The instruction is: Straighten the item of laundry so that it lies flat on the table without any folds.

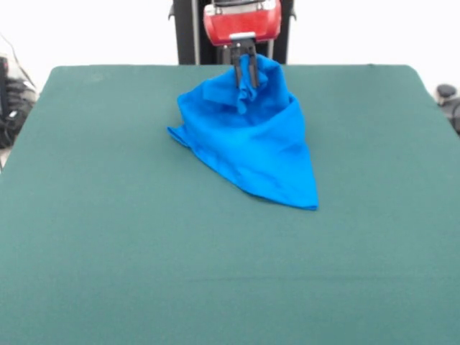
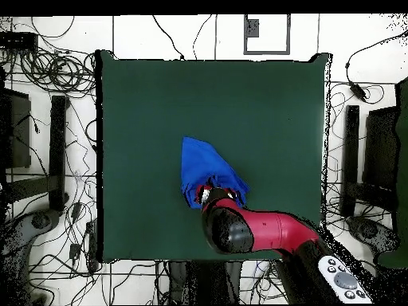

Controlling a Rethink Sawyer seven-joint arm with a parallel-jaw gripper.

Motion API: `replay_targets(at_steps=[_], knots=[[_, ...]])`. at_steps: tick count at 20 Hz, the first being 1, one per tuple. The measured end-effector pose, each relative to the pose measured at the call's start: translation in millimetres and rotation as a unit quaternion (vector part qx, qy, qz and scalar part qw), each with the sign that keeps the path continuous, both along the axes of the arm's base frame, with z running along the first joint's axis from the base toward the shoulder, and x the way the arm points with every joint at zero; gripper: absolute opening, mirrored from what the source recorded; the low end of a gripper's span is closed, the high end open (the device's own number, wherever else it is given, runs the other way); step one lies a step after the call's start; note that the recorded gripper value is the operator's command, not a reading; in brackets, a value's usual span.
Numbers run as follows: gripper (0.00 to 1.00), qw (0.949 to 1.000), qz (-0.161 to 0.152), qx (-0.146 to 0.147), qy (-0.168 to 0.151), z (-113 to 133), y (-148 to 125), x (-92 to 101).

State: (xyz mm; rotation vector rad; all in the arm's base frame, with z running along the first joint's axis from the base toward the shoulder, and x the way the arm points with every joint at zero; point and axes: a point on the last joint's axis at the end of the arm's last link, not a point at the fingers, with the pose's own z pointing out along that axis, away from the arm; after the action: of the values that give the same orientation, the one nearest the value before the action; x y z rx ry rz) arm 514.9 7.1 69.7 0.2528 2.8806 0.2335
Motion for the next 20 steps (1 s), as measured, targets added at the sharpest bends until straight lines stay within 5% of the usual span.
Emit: replay_targets(at_steps=[20], knots=[[0.0, 0.9998, -0.006, -0.015, 0.007, 9, -26, -40.0]])
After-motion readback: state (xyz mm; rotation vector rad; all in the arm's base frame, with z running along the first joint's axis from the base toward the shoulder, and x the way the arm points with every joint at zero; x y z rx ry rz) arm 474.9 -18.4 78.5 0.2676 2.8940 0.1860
